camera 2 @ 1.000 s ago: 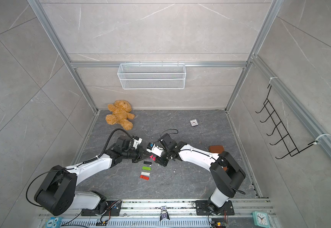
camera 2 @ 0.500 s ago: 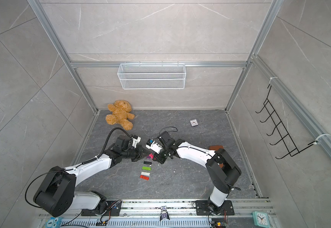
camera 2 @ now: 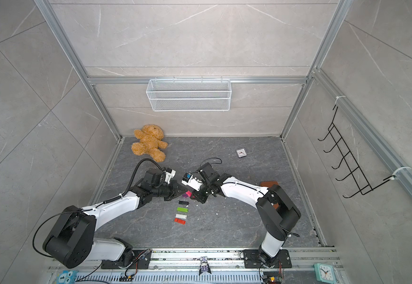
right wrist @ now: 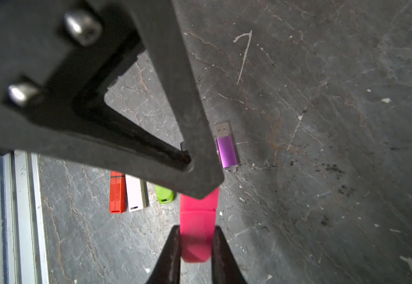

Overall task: Close the usb drive cover
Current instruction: Close the cover of the USB drive.

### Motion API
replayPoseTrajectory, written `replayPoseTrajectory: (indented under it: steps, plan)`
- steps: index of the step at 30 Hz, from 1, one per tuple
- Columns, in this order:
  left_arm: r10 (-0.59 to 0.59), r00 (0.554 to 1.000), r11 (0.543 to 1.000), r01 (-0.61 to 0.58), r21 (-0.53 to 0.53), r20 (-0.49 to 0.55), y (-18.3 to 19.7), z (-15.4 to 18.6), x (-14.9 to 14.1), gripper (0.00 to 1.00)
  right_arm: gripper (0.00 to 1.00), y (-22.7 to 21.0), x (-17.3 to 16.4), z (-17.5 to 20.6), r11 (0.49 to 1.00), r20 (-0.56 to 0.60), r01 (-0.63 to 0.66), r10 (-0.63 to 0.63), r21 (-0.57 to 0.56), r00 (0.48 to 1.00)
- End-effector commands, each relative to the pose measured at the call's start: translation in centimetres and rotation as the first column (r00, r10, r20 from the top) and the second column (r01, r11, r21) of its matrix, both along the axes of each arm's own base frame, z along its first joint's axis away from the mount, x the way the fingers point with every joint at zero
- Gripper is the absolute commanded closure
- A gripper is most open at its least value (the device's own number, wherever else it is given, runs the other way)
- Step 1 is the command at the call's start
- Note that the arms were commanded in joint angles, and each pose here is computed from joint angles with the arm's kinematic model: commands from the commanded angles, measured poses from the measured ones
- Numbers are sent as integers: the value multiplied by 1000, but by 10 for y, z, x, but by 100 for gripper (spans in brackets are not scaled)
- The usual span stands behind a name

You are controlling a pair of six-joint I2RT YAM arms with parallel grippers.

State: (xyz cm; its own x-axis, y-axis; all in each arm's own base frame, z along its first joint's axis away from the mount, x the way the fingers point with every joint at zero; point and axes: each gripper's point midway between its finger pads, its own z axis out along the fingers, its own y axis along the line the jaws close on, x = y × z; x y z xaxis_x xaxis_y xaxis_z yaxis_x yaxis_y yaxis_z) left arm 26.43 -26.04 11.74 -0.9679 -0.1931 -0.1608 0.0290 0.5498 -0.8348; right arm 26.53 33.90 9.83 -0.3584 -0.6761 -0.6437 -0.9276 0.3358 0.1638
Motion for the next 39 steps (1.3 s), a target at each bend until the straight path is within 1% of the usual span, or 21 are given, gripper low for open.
replayPoseTrajectory:
  steps: [1, 3, 6, 11, 13, 16, 19, 22, 25, 29, 31, 34, 39]
  plan:
    - [-131, 982, 991, 129, -30, -134, -15, -19, -41, 100, 89, 66, 26, 121, 925, 319, -187, 78, 330, 945]
    - [-132, 982, 991, 129, -30, -133, -15, -19, -41, 100, 89, 67, 30, 123, 929, 325, -184, 74, 321, 943]
    - [-130, 982, 991, 128, -26, -135, -15, -21, -41, 100, 89, 70, 35, 130, 929, 298, -156, 52, 336, 953]
    - [-143, 981, 990, 142, -24, -129, -18, -21, -43, 100, 89, 70, 45, 128, 936, 255, -97, 8, 338, 967]
    - [-146, 981, 989, 144, -25, -131, -18, -21, -43, 100, 89, 72, 45, 126, 936, 247, -104, 18, 337, 969]
    - [-149, 979, 989, 147, -25, -140, -19, -25, -45, 100, 90, 74, 44, 129, 930, 268, -138, 45, 341, 962]
    - [-152, 978, 988, 150, -27, -143, -20, -26, -47, 100, 90, 77, 48, 137, 922, 267, -148, 51, 359, 962]
    - [-151, 978, 988, 148, -30, -141, -19, -27, -49, 100, 90, 81, 51, 141, 922, 263, -160, 66, 353, 963]
    - [-148, 980, 989, 146, -29, -134, -18, -26, -52, 100, 90, 82, 53, 149, 911, 290, -175, 65, 373, 955]
    - [-143, 982, 990, 140, -33, -127, -16, -26, -54, 100, 90, 80, 46, 163, 872, 385, -251, 79, 420, 919]
    - [-142, 981, 990, 139, -31, -133, -16, -27, -54, 100, 91, 79, 44, 166, 863, 417, -273, 81, 426, 905]
    - [-147, 980, 989, 144, -34, -131, -18, -26, -53, 100, 91, 79, 50, 162, 883, 390, -236, 66, 405, 919]
    - [-131, 985, 991, 131, -7, -112, -14, -22, -50, 100, 90, 73, 54, 133, 931, 318, -172, 65, 322, 946]
